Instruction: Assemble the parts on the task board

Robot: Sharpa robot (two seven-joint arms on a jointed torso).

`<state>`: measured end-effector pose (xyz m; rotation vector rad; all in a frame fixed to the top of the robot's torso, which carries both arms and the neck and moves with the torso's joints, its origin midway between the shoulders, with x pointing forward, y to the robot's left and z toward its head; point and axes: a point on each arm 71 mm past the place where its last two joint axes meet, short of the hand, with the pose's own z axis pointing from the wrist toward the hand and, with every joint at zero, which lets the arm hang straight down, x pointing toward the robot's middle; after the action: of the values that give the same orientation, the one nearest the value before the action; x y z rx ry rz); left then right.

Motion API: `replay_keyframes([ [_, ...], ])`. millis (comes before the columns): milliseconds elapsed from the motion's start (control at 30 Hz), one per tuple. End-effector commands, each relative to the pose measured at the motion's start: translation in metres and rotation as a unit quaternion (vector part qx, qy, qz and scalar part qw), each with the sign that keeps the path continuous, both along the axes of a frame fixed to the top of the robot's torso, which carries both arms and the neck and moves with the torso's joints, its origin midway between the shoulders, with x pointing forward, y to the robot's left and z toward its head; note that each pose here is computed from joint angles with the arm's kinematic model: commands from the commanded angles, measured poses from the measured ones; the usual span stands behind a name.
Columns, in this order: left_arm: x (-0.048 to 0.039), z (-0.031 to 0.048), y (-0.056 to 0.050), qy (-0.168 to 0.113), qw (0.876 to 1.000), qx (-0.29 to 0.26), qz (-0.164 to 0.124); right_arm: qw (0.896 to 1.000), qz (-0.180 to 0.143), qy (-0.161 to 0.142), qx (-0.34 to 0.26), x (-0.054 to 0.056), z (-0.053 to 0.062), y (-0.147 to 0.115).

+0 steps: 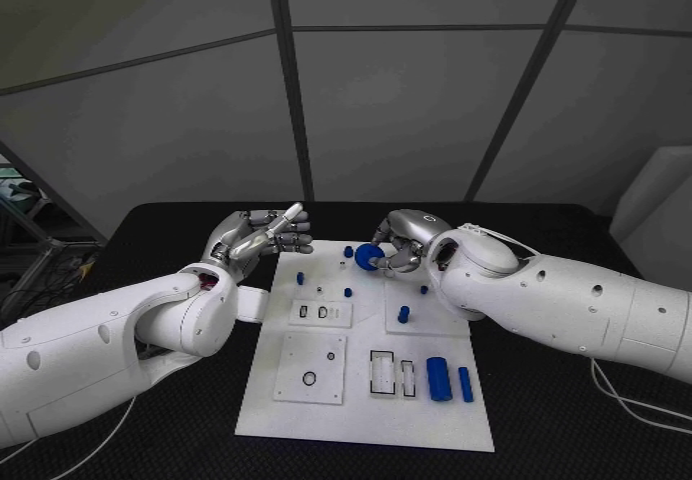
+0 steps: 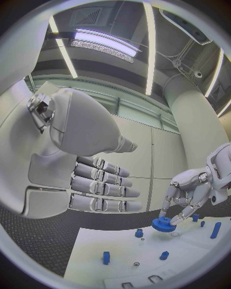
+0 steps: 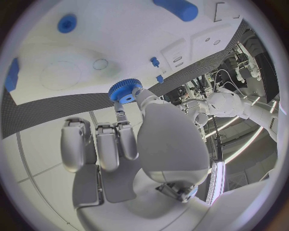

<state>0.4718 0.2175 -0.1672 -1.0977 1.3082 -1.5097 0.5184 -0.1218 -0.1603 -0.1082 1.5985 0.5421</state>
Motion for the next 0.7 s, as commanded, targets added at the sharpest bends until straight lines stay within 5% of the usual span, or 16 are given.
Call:
replay_keyframes([
  [33, -0.0002, 0.0014, -0.002, -0.004, 1.000, -0.001, -0.008, 0.999, 0.005, -0.036, -0.011, 0.001, 0.005, 0.011],
  [700, 0.0003, 0.0015, -0.002, -0.005, 1.000, -0.002, -0.009, 0.999, 0.026, -0.023, -0.042, 0.013, -0.006, 0.049],
])
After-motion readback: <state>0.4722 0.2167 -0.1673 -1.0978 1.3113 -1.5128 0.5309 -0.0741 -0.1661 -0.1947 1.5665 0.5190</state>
